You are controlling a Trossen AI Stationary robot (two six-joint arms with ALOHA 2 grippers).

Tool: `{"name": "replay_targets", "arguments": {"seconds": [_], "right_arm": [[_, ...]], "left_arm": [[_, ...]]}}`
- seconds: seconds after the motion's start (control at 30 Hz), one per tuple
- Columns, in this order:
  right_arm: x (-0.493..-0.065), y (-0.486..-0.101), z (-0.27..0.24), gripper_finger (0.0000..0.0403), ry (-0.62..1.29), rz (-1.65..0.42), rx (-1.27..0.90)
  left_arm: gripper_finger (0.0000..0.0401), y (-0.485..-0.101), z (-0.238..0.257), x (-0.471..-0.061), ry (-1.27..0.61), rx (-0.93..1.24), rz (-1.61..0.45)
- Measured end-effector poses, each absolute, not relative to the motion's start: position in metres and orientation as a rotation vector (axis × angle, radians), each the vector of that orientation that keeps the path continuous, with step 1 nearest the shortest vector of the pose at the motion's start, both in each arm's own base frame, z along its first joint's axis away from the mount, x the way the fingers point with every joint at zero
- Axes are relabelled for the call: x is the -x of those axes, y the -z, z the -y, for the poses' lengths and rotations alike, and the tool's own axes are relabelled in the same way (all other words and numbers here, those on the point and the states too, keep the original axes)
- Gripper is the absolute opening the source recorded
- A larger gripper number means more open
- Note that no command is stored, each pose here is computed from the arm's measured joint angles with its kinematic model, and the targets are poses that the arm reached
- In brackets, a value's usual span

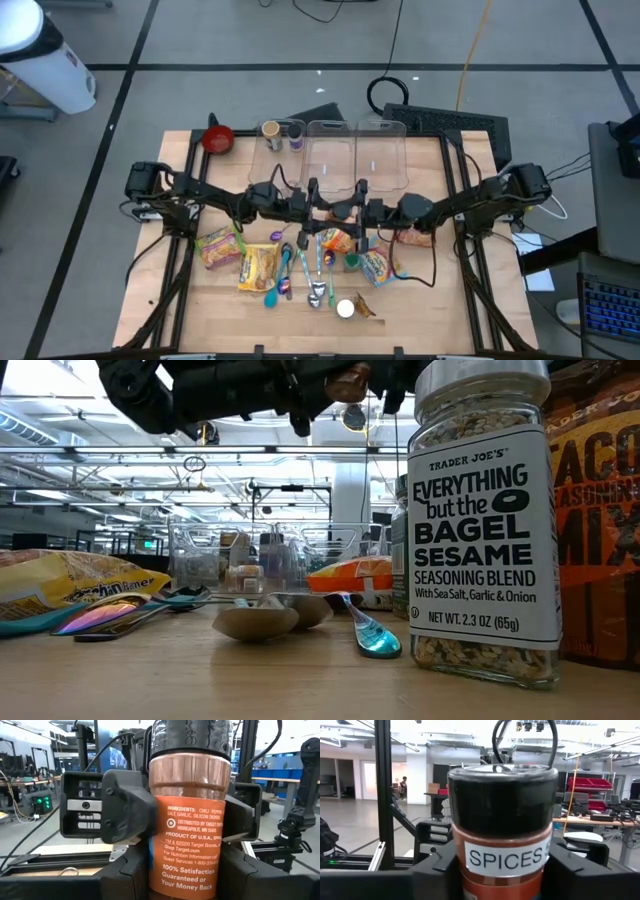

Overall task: Pick & Place Food Item
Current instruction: Put the orange seasoning bottle into the left transparent bin

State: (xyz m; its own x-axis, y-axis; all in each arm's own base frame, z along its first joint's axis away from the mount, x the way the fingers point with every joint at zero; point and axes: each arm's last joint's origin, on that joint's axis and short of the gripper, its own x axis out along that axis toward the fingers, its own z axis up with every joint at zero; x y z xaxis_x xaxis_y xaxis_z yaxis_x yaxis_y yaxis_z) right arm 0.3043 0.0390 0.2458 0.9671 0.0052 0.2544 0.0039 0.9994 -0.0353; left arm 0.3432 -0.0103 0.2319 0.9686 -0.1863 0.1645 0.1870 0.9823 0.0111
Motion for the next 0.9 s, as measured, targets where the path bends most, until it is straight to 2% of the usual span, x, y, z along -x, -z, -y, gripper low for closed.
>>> {"name": "replay_targets", "arguments": {"seconds": [0.07,0.2,0.43,0.53,0.73,0.9], "right_arm": [[-0.304,-0.245,-0.039,0.0150,0.001,0.251,0.035],[-0.304,-0.244,-0.038,0.0150,0.006,0.234,0.028],[-0.293,-0.254,-0.032,0.0140,0.017,0.119,0.045],[-0.289,-0.260,-0.032,0.0141,0.005,0.063,0.033],[-0.288,-0.252,-0.030,0.0136,0.009,-0.088,0.012],[-0.300,-0.244,-0.030,0.0136,0.010,-0.162,0.020]], "left_arm": [[0.0167,-0.231,0.010,-0.343,0.190,0.019,0.158],[0.0198,-0.231,0.010,-0.342,0.182,0.090,0.119],[0.0256,-0.249,0.006,-0.336,0.077,0.126,-0.253],[0.0274,-0.264,0.010,-0.332,0.049,0.107,-0.406],[0.0298,-0.305,0.019,-0.326,0.014,0.018,-0.533],[0.0319,-0.347,0.024,-0.328,0.048,0.055,-0.615]]}}
